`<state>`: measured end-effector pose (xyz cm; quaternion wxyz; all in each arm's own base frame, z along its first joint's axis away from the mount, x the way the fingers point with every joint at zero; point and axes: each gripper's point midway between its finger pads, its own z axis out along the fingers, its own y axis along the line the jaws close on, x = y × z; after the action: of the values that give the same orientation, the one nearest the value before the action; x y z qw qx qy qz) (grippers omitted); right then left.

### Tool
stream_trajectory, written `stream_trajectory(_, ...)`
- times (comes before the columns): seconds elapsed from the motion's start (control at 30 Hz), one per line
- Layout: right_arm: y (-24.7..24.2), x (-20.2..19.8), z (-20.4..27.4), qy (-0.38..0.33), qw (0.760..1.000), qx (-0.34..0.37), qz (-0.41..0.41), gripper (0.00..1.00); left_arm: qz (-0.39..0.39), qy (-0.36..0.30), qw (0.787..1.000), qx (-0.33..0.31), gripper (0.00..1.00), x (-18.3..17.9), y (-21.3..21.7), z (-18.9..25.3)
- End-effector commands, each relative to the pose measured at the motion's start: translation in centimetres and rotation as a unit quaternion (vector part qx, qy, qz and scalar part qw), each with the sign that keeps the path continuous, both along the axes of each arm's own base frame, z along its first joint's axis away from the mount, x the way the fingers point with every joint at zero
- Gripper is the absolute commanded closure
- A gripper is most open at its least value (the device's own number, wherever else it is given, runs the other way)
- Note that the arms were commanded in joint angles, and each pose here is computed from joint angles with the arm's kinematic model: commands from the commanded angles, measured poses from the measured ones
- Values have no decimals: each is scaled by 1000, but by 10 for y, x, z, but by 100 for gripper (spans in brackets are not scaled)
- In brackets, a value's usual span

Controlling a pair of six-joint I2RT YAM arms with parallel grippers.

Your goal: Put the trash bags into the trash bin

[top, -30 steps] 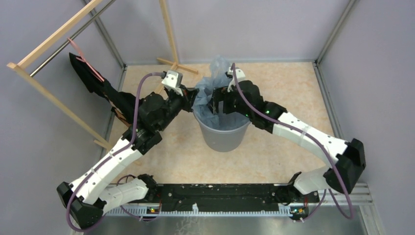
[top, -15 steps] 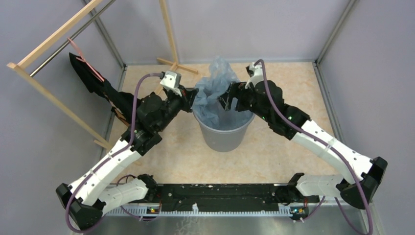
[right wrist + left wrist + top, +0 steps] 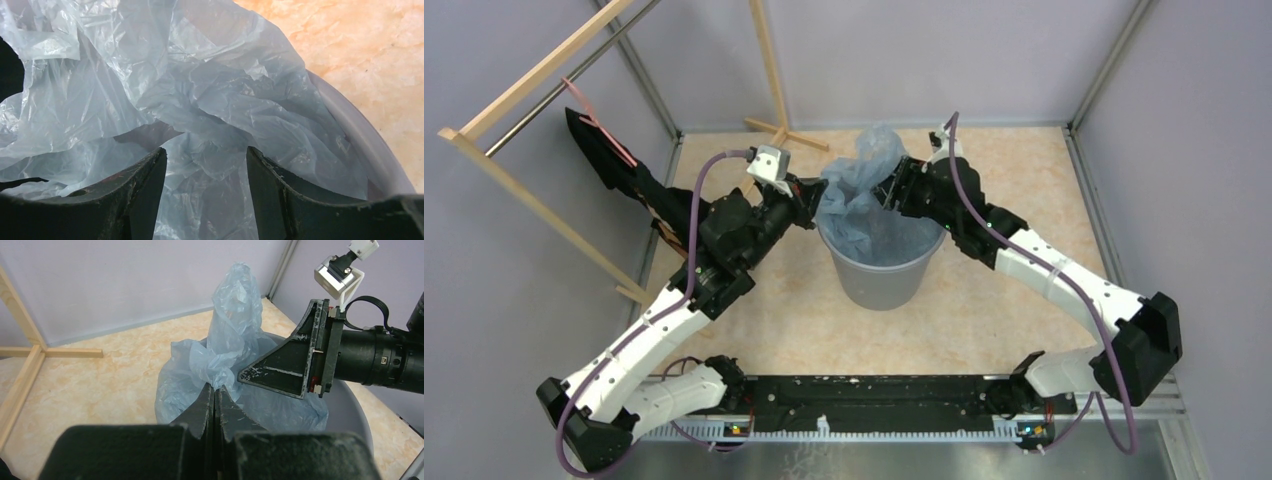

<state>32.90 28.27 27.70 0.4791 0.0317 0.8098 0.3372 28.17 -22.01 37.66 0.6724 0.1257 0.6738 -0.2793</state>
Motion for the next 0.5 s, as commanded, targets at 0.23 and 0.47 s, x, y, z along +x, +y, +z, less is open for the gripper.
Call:
stream_trajectory(0.23, 3, 29, 18, -76, 997, -25, -7, 36, -1, -28, 999, -16, 100, -1, 2, 15)
stream_trajectory(0.47, 9, 32, 27, -117, 992, -38, 16, 48, -2, -23, 1000, -14, 100, 0, 0, 11)
